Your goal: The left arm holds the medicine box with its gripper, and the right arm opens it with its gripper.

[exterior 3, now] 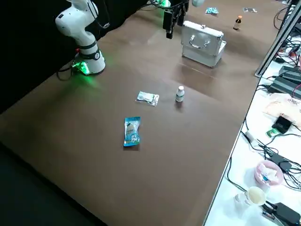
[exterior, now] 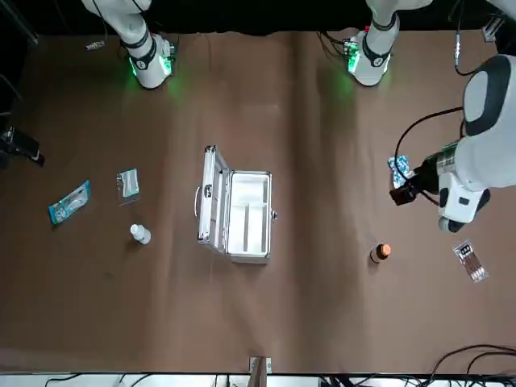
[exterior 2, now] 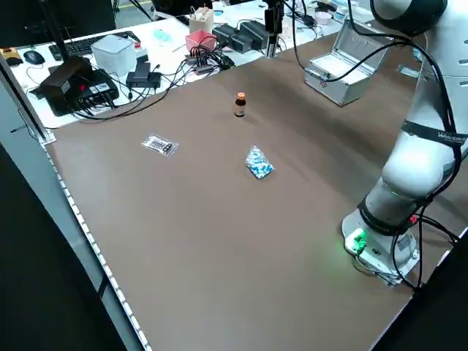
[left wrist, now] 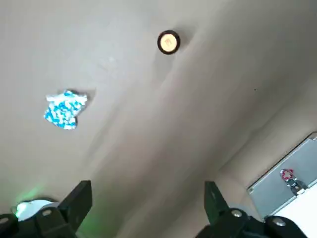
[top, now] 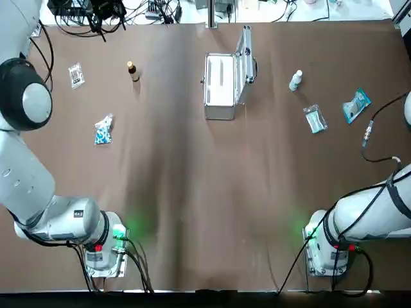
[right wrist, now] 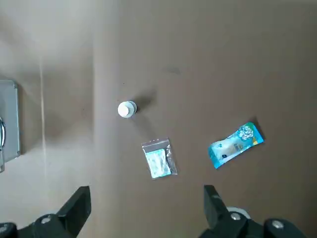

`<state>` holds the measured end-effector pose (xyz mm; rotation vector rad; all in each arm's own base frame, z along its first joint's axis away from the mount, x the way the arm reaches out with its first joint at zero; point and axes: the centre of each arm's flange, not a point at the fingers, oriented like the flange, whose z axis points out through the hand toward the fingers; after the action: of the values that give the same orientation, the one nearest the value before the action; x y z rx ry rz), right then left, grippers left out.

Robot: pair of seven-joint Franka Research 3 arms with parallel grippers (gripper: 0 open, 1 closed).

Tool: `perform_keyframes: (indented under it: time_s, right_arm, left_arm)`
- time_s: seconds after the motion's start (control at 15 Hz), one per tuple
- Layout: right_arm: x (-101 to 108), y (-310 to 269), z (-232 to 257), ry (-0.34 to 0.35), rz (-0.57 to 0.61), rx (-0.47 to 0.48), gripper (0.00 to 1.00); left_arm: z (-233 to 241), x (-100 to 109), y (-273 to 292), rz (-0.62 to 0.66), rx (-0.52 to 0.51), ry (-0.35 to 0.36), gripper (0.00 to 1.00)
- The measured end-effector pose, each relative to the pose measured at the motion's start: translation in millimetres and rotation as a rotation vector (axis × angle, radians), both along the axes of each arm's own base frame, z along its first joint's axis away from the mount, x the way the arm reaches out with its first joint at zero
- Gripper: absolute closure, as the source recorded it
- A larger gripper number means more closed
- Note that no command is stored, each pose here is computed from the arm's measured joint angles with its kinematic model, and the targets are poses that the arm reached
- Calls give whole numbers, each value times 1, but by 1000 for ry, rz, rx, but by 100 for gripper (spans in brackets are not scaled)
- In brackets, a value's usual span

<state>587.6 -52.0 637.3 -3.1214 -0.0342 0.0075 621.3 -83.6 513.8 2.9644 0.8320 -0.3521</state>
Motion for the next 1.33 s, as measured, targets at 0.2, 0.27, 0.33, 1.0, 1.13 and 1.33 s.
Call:
perform_keyframes:
  time_s: [0.2,0.27,0.33,1.0,1.13,1.33]
  right_arm:
    - [-1,-8,1,-1,-14,-1,0]
    - [-1,-10,1,-2,-17,-1,0]
    - [-2,-11,1,-3,-19,-1,0]
    - [2,7,3,-22,13,1,0]
    - [2,6,3,-23,12,1,0]
    - [2,5,3,-24,10,0,0]
  left_arm:
    - [12,5,27,-96,-14,-42,0]
    - [16,6,33,-133,-22,-56,0]
    - [19,7,37,-175,-29,-67,0]
    - [46,12,23,-337,-38,-172,0]
    - [56,2,13,-367,-27,-176,0]
    - [65,-24,3,-496,6,-172,0]
